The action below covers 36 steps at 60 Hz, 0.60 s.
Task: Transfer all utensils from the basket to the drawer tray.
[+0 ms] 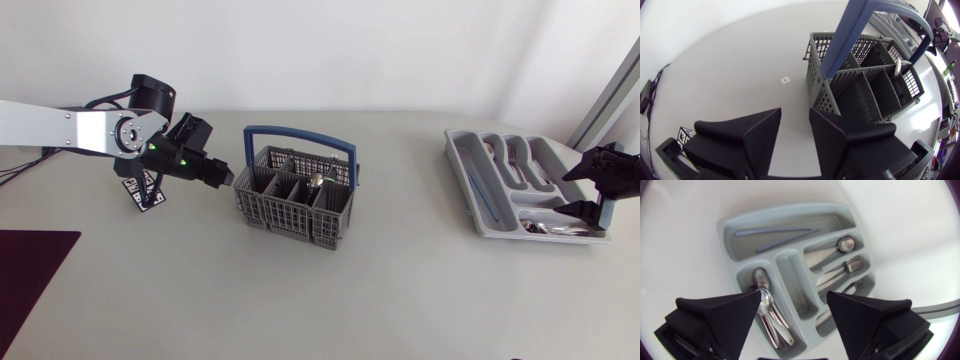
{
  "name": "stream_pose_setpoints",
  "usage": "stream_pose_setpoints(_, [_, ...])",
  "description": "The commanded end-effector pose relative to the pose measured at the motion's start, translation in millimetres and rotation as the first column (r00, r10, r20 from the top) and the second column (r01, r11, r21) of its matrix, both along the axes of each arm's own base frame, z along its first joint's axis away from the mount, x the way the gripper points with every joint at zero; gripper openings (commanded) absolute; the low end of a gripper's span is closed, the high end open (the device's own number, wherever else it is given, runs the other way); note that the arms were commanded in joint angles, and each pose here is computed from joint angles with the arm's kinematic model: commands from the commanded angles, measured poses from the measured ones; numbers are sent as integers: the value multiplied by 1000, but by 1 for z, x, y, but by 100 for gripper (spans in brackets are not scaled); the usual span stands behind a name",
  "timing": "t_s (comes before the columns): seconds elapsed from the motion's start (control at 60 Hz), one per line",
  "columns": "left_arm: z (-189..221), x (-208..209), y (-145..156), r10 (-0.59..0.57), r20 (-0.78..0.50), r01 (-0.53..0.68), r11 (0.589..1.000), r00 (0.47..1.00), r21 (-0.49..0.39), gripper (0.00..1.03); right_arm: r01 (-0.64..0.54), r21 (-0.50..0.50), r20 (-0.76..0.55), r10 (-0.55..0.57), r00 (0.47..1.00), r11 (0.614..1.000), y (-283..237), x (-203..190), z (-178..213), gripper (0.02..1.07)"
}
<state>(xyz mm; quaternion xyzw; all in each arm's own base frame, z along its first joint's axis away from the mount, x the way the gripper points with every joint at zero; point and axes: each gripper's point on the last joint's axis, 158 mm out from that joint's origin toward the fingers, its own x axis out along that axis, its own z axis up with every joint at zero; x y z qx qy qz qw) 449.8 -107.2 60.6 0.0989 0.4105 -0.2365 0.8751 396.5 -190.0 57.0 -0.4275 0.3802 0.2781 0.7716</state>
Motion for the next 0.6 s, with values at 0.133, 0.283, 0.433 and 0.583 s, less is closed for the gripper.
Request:
stream_pose_setpoints(0.133, [-7, -15, -20, -80, -5, 80, 997, 997, 12, 23, -50, 166, -48, 59, 997, 985, 122, -27, -9, 103])
stream_pose_setpoints(0.283, [-7, -25, -38, -131, -12, 131, 991, 991, 14, 23, -89, 243, -51, 104, 993, 966, 204, -37, -14, 103])
stream_pose_setpoints(0.433, [-8, -39, -54, -182, -24, 182, 983, 983, 19, 23, -106, 306, -67, 133, 989, 946, 269, -39, -13, 103])
stream_pose_setpoints(0.583, [-5, -55, -74, -236, -32, 236, 972, 971, 13, 23, -83, 341, -74, 115, 991, 937, 318, -24, -13, 103])
